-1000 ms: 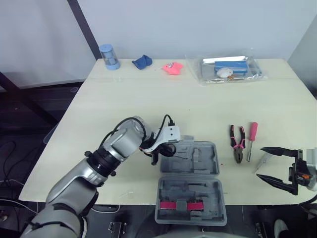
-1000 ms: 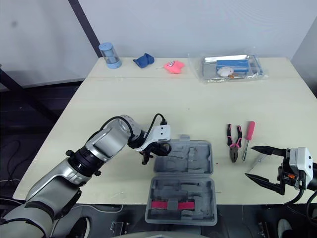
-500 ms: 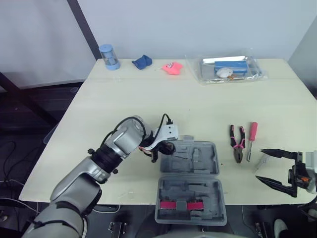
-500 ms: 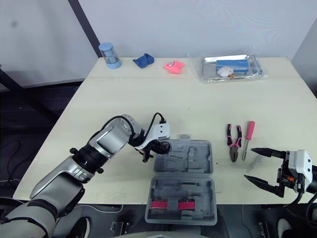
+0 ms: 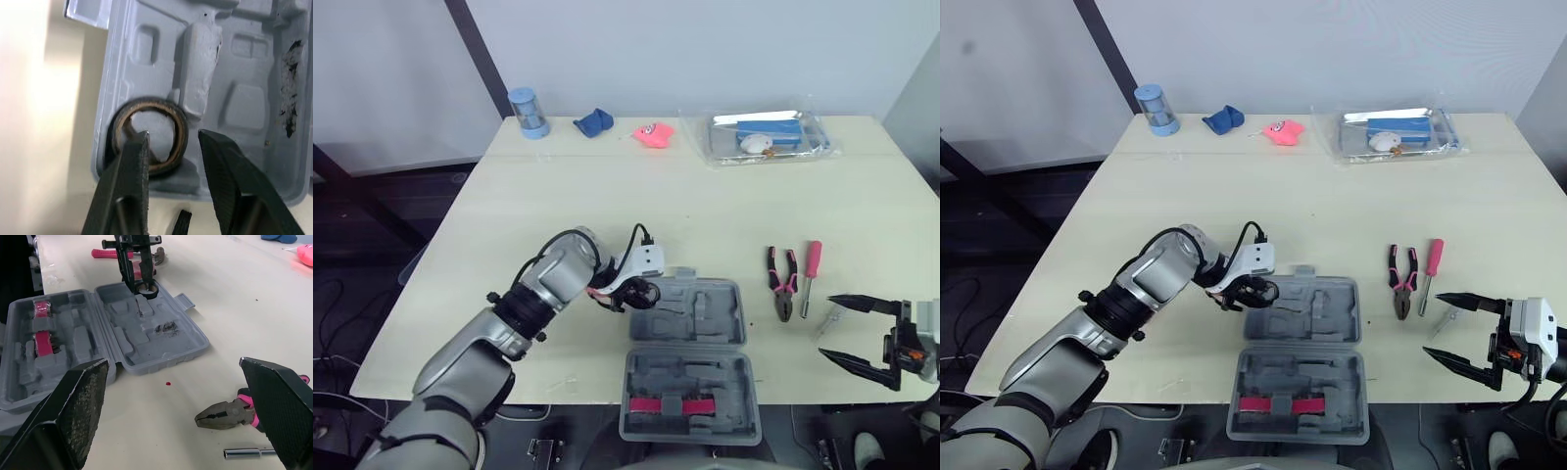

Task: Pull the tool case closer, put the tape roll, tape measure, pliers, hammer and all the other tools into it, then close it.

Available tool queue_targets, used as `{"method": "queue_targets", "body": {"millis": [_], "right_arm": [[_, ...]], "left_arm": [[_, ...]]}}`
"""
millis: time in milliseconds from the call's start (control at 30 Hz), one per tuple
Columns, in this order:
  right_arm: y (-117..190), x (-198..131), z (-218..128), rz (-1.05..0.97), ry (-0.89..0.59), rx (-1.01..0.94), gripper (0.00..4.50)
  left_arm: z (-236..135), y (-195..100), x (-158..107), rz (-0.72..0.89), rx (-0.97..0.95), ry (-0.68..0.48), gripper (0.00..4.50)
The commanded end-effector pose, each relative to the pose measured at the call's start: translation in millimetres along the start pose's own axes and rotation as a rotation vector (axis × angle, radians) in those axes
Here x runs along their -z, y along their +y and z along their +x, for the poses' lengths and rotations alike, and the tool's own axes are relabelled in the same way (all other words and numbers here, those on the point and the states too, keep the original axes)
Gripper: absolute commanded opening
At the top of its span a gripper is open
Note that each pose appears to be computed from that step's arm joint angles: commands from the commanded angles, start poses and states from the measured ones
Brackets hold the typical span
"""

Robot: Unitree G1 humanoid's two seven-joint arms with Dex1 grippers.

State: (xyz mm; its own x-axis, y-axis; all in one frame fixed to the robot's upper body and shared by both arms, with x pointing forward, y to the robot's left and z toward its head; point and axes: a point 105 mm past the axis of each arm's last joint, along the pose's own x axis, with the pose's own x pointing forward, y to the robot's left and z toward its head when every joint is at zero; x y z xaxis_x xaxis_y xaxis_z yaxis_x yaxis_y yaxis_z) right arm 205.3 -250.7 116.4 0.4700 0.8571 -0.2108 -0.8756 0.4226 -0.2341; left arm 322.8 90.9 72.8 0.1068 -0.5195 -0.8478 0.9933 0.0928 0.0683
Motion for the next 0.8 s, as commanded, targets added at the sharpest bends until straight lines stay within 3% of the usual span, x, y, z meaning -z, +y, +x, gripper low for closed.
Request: {"method": "queue_targets", "body": {"millis": [33, 333, 633, 800], "right_arm": [[-1.1, -6.9, -0.8, -0.039, -0.013, 0.007, 4.50], [-0.9, -6.3, -0.8, -0.042, -0.010, 0.008, 4.50], [0.0, -5.2, 1.9, -0.043, -0.015, 0.017, 4.50], [0.8, -4.9, 3.2, -0.044, -0.018, 0.026, 4.50]], "left_arm": [[-10.4, 1.7, -10.7, 0.054, -0.024, -0.005, 1.81], [-26.5, -0.7, -28.8, 0.122, -0.037, -0.025, 1.81], [-31.9, 1.5, -28.0, 0.081, -0.021, -0.397, 1.81], [-27.5, 1.5, -7.0, 0.041, 0.013, -0.560, 1.81]]}}
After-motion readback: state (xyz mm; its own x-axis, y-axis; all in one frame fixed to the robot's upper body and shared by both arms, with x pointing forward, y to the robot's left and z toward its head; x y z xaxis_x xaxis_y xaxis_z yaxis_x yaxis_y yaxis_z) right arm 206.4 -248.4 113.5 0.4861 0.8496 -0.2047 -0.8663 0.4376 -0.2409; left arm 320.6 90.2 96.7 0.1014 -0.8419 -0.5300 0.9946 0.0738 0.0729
